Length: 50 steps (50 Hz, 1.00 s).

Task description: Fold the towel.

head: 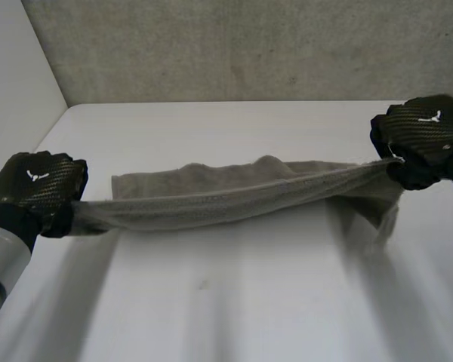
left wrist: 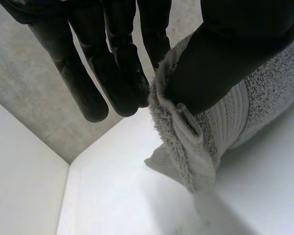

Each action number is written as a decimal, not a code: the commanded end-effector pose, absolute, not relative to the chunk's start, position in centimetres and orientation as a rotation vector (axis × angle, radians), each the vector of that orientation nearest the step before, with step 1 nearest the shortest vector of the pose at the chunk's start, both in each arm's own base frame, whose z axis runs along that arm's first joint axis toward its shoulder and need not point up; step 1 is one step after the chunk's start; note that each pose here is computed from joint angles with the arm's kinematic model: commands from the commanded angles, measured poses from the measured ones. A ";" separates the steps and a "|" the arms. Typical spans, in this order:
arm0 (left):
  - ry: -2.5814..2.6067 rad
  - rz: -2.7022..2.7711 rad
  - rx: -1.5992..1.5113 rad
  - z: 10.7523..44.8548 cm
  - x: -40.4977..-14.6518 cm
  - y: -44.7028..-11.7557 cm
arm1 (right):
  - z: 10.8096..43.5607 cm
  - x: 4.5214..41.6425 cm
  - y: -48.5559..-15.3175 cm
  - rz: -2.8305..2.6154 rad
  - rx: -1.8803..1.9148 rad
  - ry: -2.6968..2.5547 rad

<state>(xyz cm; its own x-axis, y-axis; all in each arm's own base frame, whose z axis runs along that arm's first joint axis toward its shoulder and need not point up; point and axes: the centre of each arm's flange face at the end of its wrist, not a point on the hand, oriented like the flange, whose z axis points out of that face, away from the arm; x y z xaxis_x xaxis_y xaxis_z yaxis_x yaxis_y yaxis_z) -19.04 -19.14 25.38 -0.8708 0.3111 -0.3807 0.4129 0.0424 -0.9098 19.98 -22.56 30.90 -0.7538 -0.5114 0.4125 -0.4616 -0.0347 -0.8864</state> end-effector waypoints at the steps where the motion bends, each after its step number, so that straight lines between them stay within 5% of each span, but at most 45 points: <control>1: 2.391 -1.790 0.881 25.5 -18.8 -17.2 | 31.1 19.9 -20.5 -1.726 -1.365 2.189; 10: 2.562 -1.537 0.936 20.3 -19.8 -20.9 | 23.1 19.9 -23.4 -1.260 -1.641 2.345; 17: 2.526 -1.600 0.939 18.0 -21.8 -26.2 | 21.0 21.1 -28.6 -1.372 -1.628 2.405; 25: 2.257 -2.020 0.871 21.9 -25.9 -33.7 | 26.3 23.8 -36.2 -2.189 -1.368 2.201; 30: 1.732 -2.587 0.514 30.6 -26.7 -37.8 | 32.6 24.8 -38.5 -2.838 -1.092 1.745; 34: 1.449 -2.840 0.356 35.3 -26.4 -37.1 | 37.6 24.5 -37.0 -3.136 -0.896 1.383; 39: 1.359 -2.940 0.311 37.2 -25.8 -35.3 | 37.2 24.5 -36.1 -3.097 -0.921 1.423; 50: 1.926 -2.566 0.548 26.9 -24.5 -31.6 | 27.4 24.2 -32.0 -2.256 -1.394 2.037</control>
<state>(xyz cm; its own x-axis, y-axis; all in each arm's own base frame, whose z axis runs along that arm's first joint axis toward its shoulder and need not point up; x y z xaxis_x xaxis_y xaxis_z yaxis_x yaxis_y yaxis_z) -25.22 -33.70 33.05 -0.9629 0.2191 -0.1574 0.0242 -0.5109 -0.8593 24.52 -34.82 33.04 -0.7396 -0.0480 0.6714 -0.5773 -0.4675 -0.6694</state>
